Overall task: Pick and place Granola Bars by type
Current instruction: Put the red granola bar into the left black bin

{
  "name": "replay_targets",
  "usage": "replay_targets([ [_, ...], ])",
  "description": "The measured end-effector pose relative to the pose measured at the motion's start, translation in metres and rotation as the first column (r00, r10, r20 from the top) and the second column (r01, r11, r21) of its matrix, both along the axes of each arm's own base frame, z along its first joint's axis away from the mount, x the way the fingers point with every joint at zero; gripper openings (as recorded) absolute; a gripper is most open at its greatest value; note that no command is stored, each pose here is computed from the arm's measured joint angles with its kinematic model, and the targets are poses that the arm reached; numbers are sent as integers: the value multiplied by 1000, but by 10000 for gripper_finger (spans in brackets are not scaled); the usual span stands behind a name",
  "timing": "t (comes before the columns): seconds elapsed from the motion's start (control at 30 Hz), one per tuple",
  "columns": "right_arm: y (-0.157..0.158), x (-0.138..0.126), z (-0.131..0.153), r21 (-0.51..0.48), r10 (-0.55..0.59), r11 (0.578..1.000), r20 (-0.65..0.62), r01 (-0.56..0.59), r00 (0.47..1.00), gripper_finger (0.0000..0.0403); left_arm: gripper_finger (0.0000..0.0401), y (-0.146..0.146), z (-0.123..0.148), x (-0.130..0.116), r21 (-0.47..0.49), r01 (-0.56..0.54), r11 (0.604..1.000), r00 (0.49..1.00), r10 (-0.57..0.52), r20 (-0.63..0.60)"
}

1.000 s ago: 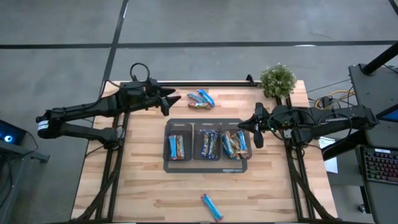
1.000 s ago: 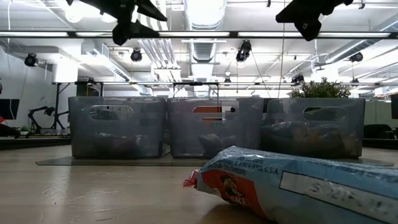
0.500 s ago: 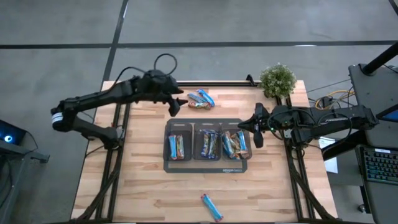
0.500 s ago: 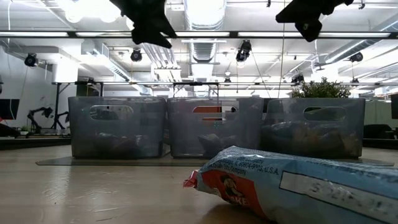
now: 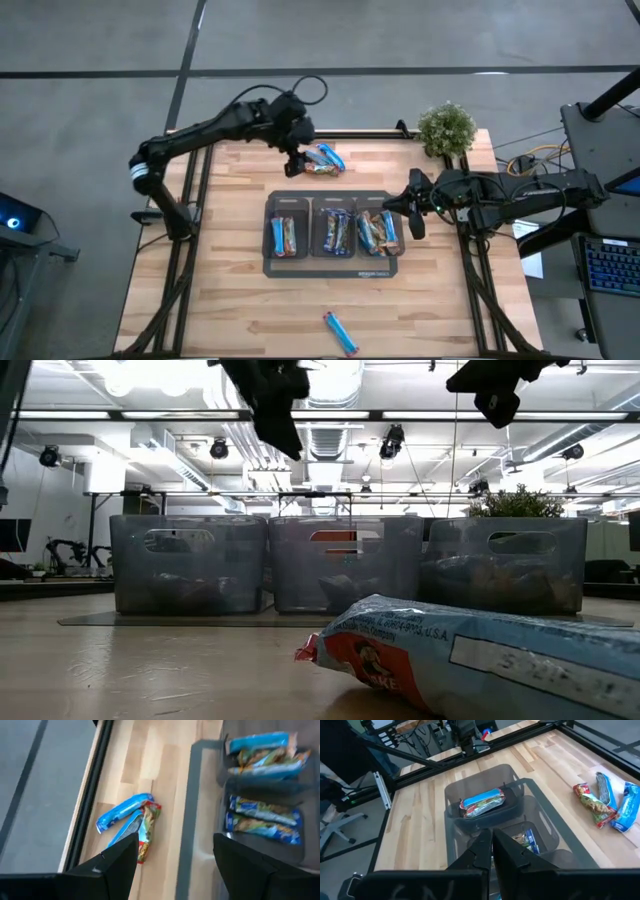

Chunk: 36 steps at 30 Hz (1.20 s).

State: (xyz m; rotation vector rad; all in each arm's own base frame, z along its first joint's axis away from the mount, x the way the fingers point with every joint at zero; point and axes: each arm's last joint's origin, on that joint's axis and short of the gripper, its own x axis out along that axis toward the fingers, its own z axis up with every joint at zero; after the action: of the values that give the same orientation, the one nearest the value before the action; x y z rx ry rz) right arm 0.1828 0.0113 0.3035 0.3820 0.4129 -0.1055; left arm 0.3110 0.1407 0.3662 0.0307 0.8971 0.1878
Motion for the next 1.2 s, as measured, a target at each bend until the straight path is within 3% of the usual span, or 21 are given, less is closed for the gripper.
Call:
replay_targets([
  [0.37,0,0,-1,36,-17,999,-7,17,1000,8,238,26,-40,33,-21,54,998,977,-57,-207],
  [0.63,0,-1,-1,35,-17,999,-15,17,1000,8,238,41,-66,46,26,94,995,949,-82,-305],
  [1.2,0,-1,-2,33,-16,999,-22,17,1000,8,238,63,-75,42,7,37,999,956,-33,-292],
])
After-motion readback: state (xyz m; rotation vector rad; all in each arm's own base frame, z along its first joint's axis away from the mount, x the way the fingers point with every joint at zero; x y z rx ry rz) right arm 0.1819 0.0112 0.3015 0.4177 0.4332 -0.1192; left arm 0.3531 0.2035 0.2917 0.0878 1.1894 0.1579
